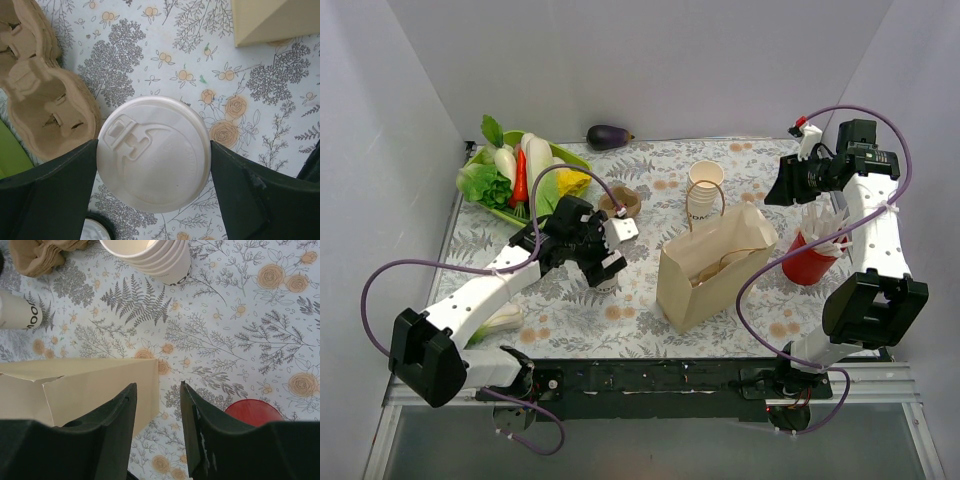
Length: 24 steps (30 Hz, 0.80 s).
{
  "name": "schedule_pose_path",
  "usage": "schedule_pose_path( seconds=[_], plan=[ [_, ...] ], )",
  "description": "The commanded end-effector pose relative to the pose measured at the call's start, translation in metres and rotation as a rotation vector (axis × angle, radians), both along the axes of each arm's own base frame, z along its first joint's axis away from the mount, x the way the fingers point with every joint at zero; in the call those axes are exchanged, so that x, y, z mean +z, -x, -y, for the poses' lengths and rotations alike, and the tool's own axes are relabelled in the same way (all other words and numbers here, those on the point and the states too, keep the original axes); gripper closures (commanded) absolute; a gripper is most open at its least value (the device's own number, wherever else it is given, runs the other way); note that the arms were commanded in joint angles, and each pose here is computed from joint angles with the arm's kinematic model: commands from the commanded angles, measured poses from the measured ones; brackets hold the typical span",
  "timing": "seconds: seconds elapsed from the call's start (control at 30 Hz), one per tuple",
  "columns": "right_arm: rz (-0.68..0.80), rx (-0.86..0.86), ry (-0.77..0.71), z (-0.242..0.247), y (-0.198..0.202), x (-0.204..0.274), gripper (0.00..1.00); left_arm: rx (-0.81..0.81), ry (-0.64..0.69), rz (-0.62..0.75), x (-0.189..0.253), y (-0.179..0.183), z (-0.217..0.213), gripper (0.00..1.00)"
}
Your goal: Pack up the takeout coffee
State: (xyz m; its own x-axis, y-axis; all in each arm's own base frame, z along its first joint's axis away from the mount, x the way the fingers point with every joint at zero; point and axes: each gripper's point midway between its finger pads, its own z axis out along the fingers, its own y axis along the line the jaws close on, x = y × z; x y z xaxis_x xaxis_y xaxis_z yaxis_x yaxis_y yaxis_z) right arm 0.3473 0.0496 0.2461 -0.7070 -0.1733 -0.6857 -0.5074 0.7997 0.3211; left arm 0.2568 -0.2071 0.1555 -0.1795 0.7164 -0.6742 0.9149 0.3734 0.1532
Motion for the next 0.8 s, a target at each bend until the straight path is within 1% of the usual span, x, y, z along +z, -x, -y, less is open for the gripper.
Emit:
schedule_pose_path(
  seconds=[0.0, 0.1, 0.2, 0.27, 0.37, 0.57, 0.63, 0.67, 0.7, 0.73, 0.77],
  plan=[
    [0.051, 0.012, -0.012, -0.003, -0.002, 0.011, 0.53, -0.041, -0.003, 0.041, 0.000, 0.006, -0.003, 0.18],
    [0.054, 0.014, -0.009, -0.003, 0.000, 0.011, 0.52, -0.039, 0.004, 0.029, -0.004, 0.010, -0.004, 0.18],
    [0.059, 0.017, -0.010, -0.003, 0.002, 0.010, 0.52, -0.021, 0.019, 0.031, -0.003, 0.010, -0.004, 0.12],
    [0.062, 0.017, -0.016, -0.004, 0.004, 0.008, 0.53, -0.041, 0.038, 0.021, -0.001, 0.015, -0.001, 0.07],
    [0.060, 0.017, -0.023, -0.005, 0.005, 0.006, 0.53, -0.064, 0.057, 0.009, 0.003, 0.024, 0.000, 0.03],
    [0.064, 0.023, -0.031, -0.007, 0.006, 0.005, 0.52, -0.039, 0.073, -0.015, 0.012, 0.030, -0.002, 0.02],
    [0.062, 0.019, -0.038, -0.008, 0.007, 0.005, 0.52, -0.002, 0.088, -0.006, 0.022, 0.025, -0.001, 0.02],
    [0.067, 0.022, -0.041, -0.009, 0.006, 0.007, 0.52, 0.057, 0.108, -0.020, 0.028, 0.021, -0.001, 0.02],
    [0.065, 0.017, -0.043, -0.008, 0.006, 0.007, 0.52, 0.135, 0.094, 0.003, 0.034, 0.010, -0.007, 0.02],
    [0.067, 0.017, -0.044, -0.009, 0.006, 0.009, 0.52, 0.208, 0.110, 0.009, 0.046, 0.000, -0.007, 0.02],
    [0.070, 0.019, -0.048, -0.009, 0.005, 0.010, 0.52, 0.311, 0.114, -0.041, 0.049, -0.002, -0.012, 0.02]
  ],
)
